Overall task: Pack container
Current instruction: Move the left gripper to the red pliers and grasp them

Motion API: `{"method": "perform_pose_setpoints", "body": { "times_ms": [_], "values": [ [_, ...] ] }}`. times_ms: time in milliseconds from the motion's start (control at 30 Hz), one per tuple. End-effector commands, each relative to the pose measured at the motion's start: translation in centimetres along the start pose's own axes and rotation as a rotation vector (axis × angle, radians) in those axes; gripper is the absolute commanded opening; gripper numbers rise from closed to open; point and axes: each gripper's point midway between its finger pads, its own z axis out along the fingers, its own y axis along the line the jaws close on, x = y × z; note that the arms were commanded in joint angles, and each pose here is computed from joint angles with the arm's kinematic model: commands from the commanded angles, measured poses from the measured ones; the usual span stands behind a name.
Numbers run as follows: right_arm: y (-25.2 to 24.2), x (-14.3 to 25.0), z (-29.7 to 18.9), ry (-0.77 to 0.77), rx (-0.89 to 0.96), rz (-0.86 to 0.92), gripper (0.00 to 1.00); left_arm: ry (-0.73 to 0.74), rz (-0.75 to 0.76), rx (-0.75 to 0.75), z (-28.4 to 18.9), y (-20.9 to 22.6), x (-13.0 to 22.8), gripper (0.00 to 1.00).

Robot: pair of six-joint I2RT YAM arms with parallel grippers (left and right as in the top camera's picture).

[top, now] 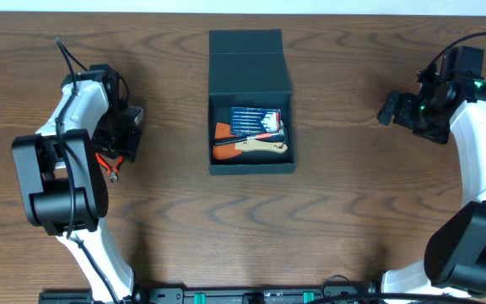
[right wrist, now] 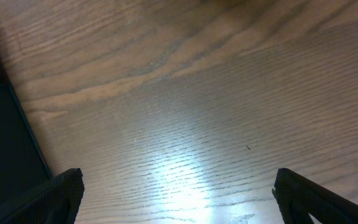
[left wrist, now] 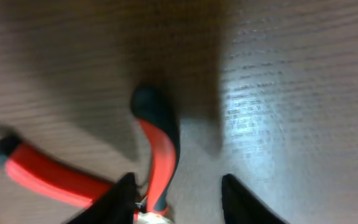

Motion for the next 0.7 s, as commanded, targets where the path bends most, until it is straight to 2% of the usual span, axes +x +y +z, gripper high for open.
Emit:
{"method": "perform_pose_setpoints", "body": {
  "times_ms": [0,200,233,333,500,667],
  "values": [
    [-0.1,-0.1,0.1,0.002,-0.005,0.02,0.99,0.03,-0.003,0.015,1.5,-0.4,0.8,0.35],
    [-0.1,0.0,0.1,0.006,-0.004,0.021,0.99,0.035,-0.003,0.017,2.4,-0.6,1.2,0.34],
    [-0.1,0.0,0.1,0.006,-0.004,0.021,0.99,0.034,-0.003,0.017,2.4,-0.6,1.2,0.29],
    [-0.2,0.1,0.1,0.01,-0.003,0.022,0.99,0.03,-0.001,0.036,2.3,-1.0,1.1,0.06],
    [-0.2,0.2,0.1,0.013,-0.003,0.022,0.99,0.009,0.013,0.079,1.2,-2.1,0.4,0.06],
    [-0.2,0.2,0.1,0.013,-0.003,0.022,0.99,-0.046,0.04,0.057,-2.7,-2.6,-0.7,0.06]
  ]
}}
